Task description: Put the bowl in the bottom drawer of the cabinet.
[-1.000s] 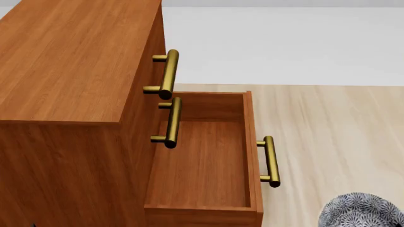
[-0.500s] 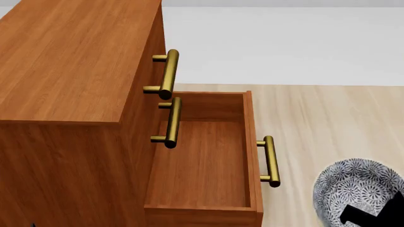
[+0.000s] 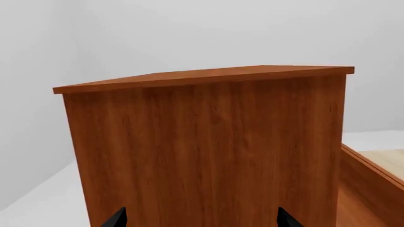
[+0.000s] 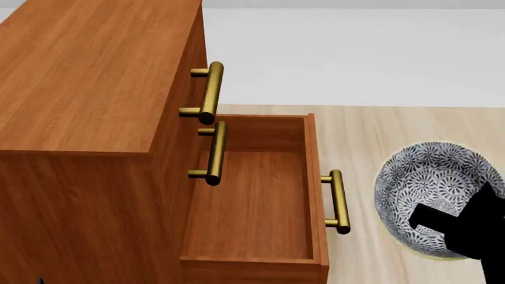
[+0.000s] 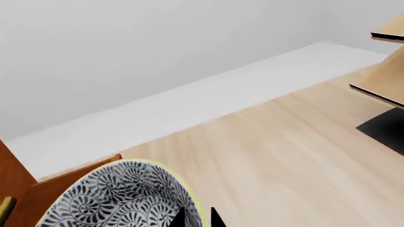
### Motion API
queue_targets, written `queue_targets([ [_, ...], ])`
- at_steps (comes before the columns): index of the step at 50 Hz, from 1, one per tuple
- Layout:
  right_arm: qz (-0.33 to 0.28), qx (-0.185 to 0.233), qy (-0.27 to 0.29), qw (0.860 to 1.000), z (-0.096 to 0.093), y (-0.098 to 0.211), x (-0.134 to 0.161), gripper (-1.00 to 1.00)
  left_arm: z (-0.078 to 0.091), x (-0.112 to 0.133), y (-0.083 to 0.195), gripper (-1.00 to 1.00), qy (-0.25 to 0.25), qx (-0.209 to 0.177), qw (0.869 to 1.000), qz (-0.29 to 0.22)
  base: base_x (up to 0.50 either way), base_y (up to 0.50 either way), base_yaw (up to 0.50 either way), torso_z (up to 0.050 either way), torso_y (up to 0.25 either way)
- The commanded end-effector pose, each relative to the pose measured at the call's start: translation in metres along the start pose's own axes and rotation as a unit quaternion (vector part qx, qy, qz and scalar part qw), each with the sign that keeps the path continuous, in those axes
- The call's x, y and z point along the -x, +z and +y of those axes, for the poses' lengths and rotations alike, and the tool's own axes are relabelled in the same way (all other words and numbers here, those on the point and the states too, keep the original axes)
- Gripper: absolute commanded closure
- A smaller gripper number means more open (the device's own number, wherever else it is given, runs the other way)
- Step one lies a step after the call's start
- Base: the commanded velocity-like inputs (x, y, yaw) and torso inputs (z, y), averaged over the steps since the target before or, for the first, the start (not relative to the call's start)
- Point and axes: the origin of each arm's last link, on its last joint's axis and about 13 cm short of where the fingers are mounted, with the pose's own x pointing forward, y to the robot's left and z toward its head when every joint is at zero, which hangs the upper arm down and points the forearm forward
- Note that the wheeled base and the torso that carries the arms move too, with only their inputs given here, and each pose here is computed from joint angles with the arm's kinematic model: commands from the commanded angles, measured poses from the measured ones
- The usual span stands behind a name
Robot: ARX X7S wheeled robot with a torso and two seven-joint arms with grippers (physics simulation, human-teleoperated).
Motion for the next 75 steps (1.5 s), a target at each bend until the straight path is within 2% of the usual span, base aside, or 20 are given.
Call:
queue_targets([
  [1,-0.020,0.009,0.023,1.000,0.017,0.020,-0.003,1.00,0.001,0.000,0.001,-1.00,0.002,0.000,1.000,-0.001,0.00,0.00,0.00,0.000,0.000],
  [5,-0.008,0.004,0.023,1.000,0.023,0.024,-0.007,1.00,0.001,0.001,0.001,-1.00,0.002,0.000,1.000,-0.001,0.00,0.00,0.00,0.000,0.000],
  [9,0.005,0.017,0.023,1.000,0.030,0.028,-0.011,1.00,0.001,0.001,0.001,-1.00,0.004,0.001,1.000,-0.002,0.00,0.00,0.00,0.000,0.000],
  [13,0.014,0.038,0.041,0.998,0.038,0.031,-0.012,1.00,0.001,0.001,0.001,-1.00,0.004,0.001,1.000,-0.002,0.00,0.00,0.00,0.000,0.000],
  [22,0.037,0.039,0.080,0.995,0.056,0.037,-0.020,1.00,0.002,0.002,0.001,-1.00,0.005,0.002,1.000,-0.002,0.00,0.00,0.00,0.000,0.000],
  [35,0.059,0.073,0.106,0.990,0.079,0.043,-0.033,1.00,0.003,0.002,0.001,-1.00,0.007,0.003,1.000,-0.002,0.00,0.00,0.00,0.000,0.001],
  [42,0.080,0.097,0.101,0.987,0.087,0.036,-0.051,1.00,0.004,0.002,0.001,-1.00,0.008,0.003,1.000,-0.003,0.00,0.00,0.00,0.000,0.000],
  [75,0.140,0.141,0.114,0.973,0.123,0.006,-0.106,1.00,0.005,0.003,0.001,-1.00,0.011,0.005,1.000,-0.002,0.00,0.00,0.00,0.000,0.000],
])
